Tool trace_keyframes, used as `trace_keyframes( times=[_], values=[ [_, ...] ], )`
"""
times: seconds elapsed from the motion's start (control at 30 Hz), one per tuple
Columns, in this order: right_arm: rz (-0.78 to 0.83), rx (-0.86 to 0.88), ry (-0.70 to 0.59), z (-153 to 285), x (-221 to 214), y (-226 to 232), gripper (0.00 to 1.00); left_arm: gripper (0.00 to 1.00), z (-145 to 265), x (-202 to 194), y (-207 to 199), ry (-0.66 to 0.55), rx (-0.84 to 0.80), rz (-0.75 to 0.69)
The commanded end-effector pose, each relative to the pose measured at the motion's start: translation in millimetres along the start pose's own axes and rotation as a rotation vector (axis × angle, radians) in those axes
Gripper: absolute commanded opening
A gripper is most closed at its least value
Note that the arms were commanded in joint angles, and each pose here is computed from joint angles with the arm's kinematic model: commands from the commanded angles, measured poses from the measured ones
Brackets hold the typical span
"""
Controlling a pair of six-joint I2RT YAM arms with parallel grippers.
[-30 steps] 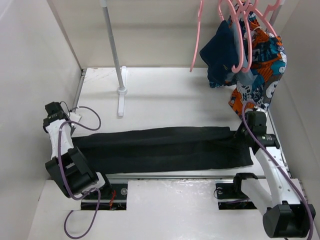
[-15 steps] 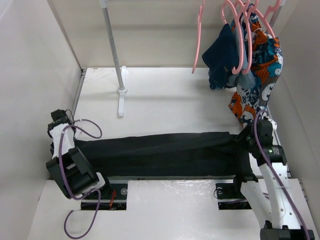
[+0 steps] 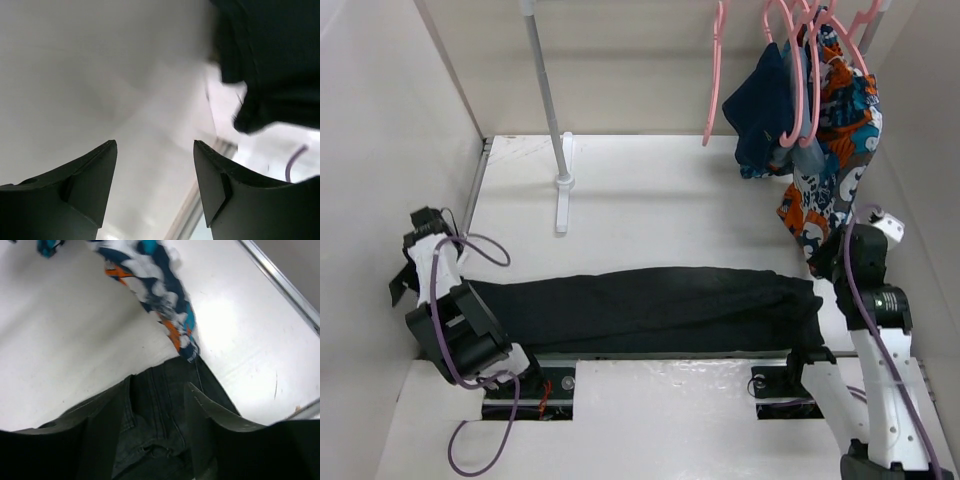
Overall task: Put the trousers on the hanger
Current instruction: Fold the trousers at the center of the board.
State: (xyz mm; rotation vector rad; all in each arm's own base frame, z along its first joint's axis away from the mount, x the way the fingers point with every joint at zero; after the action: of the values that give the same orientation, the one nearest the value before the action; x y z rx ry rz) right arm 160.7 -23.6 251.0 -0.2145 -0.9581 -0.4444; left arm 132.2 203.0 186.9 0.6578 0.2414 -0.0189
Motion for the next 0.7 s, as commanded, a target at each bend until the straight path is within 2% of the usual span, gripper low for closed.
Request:
trace_keyframes(
  times=[0.0, 0.1, 0.13, 0.17, 0.23, 0.33, 0.47, 0.6, 0.67],
  values=[
    [0.186, 0.16, -0.063, -16.5, 25.7, 30.5, 0.53, 0.59, 19.7, 21.7, -1.6, -0.102, -0.081, 0.047],
    [0.335, 0.287, 0.05, -29.4, 5.1, 76.1, 0.51, 0.59, 15.6, 32.6, -33.8, -0.139, -0.185, 0.024],
    [0.441, 0.312, 0.145, -38.2, -14.4, 98.3, 0.51, 0.59, 5.2, 31.8, -50.4, -0.119, -0.212, 0.002],
    [0.434, 0.294, 0.198, -47.8, -22.4, 103.4, 0.51, 0.59, 0.3, 30.6, -58.6, -0.111, -0.217, -0.015],
    [0.468, 0.342, 0.33, -60.3, -52.6, 125.9, 0.43, 0.59, -11.3, 28.8, -73.6, -0.095, -0.227, -0.028],
    [0.465, 0.464, 0.441, -68.5, -94.4, 142.3, 0.37, 0.58, -32.0, 21.8, -94.5, -0.054, -0.225, -0.042],
    [0.485, 0.476, 0.555, -81.0, -135.3, 144.4, 0.37, 0.57, -50.2, 28.3, -108.3, -0.081, -0.211, -0.022],
    [0.512, 0.506, 0.612, -102.8, -157.0, 154.3, 0.37, 0.53, -54.1, 61.7, -108.7, -0.17, -0.21, 0.061],
    [0.49, 0.506, 0.574, -119.7, -139.2, 167.8, 0.37, 0.53, -47.0, 79.5, -110.9, -0.223, -0.237, 0.096]
  ],
)
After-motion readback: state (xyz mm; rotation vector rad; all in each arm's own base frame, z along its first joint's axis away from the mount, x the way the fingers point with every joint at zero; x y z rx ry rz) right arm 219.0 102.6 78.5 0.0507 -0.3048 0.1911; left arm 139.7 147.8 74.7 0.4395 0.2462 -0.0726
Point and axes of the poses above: each gripper's point midway between its finger pads, its own z axis back along the fingers, its own y axis along the line the jaws close on, x = y × z, the point moved 6 cm from there along z, back along the fingers, and after that the axes turned 15 degrees about z, right-handed, at the moved point
